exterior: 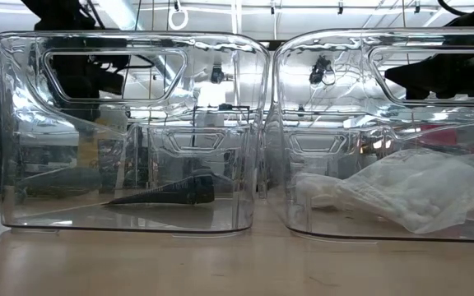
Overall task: Pick & Place Travel size toiletries
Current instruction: Put the shave cream into the bottom left transparent bin
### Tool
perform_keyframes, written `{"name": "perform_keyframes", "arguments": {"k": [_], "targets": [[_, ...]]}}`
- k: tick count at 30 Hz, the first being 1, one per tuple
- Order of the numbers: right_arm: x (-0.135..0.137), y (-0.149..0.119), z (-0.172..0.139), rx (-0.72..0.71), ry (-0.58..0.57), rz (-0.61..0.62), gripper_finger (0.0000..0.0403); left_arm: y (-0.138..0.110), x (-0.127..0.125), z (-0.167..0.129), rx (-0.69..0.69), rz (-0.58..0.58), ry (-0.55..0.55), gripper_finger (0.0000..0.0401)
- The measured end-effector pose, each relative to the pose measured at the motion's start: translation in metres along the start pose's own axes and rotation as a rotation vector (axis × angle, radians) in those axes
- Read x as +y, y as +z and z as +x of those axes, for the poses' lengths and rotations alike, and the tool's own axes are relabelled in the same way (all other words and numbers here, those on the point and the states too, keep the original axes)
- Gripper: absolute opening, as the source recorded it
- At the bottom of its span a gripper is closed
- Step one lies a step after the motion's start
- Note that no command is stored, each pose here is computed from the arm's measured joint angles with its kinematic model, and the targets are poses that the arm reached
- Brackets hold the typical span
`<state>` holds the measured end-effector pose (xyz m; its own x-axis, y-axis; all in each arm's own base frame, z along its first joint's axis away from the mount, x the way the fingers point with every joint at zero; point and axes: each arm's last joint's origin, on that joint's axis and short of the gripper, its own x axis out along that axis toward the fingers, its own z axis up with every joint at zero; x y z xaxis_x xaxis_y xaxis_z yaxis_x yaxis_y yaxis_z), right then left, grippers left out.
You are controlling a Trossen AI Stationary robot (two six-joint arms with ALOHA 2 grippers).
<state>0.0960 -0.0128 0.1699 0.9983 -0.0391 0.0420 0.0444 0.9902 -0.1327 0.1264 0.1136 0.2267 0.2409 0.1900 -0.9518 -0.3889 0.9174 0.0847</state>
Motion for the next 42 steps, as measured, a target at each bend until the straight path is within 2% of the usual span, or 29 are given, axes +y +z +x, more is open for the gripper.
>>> {"name": "perform_keyframes", "arguments": {"k": [23, 42], "targets": [[0.000, 0.000, 0.000, 0.000, 0.000, 0.000, 0.0013, 0.001, 0.000, 0.014, -0.077, 0.029, -0.011, 0.0206], [0.000, 0.000, 0.000, 0.000, 0.000, 0.000, 0.0014, 0.002, 0.000, 0.014, -0.088, 0.030, -0.014, 0.0134]]}}
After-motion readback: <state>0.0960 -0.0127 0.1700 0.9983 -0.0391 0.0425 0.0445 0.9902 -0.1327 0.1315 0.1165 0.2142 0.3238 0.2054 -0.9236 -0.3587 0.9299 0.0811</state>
